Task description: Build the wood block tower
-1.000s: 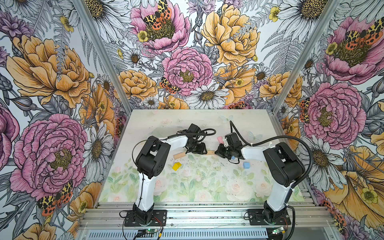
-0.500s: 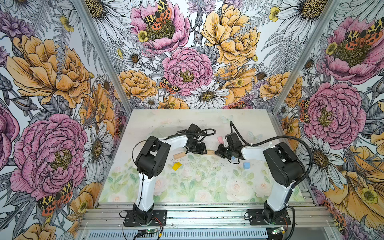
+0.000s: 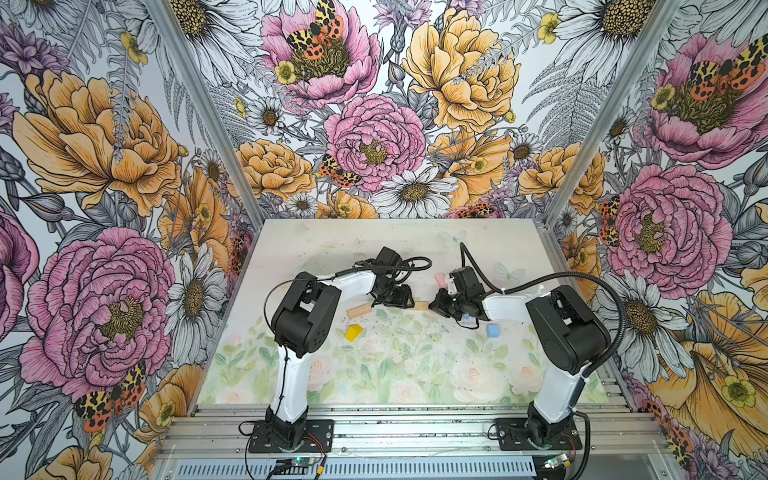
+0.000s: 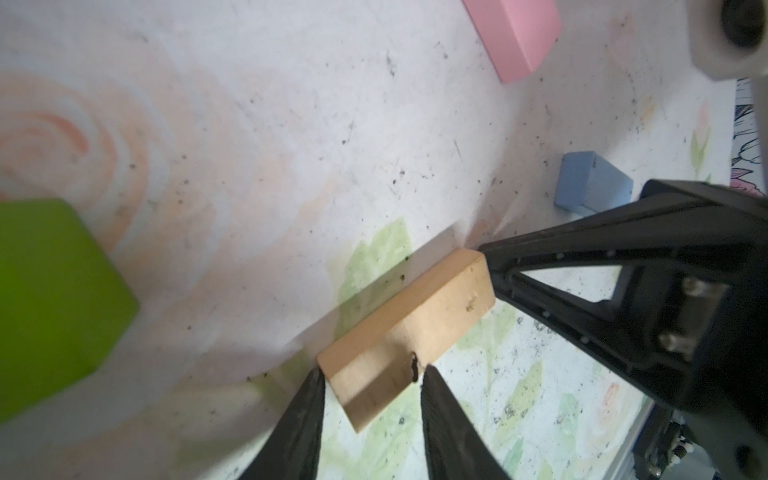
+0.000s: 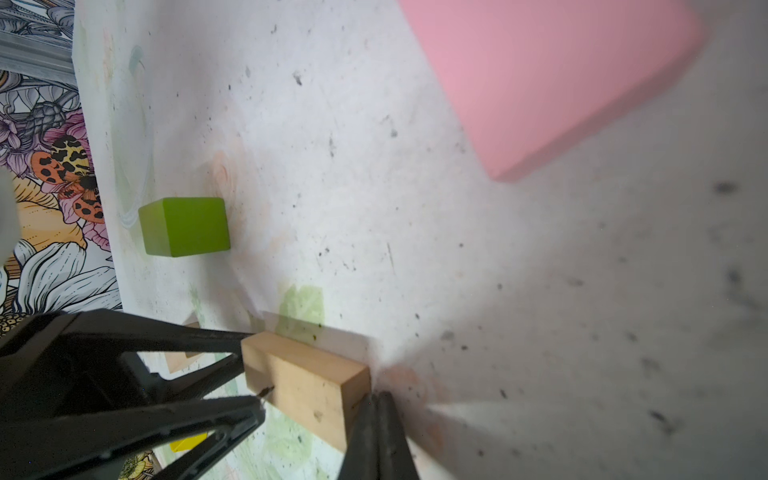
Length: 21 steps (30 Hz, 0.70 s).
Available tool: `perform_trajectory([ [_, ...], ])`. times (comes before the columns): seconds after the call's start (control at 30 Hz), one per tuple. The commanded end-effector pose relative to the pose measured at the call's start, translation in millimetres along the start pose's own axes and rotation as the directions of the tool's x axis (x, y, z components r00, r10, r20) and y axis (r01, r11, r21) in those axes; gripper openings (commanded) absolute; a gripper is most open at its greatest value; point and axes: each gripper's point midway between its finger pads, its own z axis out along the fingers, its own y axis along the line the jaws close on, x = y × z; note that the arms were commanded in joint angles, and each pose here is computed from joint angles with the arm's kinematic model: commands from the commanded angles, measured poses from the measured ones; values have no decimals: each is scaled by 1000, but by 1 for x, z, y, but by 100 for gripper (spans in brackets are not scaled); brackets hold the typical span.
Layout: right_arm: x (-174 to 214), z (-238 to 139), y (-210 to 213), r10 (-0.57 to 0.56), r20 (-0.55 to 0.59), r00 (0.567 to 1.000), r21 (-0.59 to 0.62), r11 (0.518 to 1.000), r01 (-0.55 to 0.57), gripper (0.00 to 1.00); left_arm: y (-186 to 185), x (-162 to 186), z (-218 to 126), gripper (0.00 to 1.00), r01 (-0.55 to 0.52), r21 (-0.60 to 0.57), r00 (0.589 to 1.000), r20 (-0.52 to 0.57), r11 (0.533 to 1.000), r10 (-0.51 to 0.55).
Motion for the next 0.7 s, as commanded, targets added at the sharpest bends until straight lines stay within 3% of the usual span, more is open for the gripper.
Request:
perform_trajectory([
  [0.0,6,-5,1,-13,-10,1000,12,1000,13,0,-2,-5,-10,41,-2,-16,1000,22,1000,2],
  [0.67,-3,-20,0,-31,25,999,35,999,30,0,12,-4,-25,44,23,-51,999,44,998,-21],
])
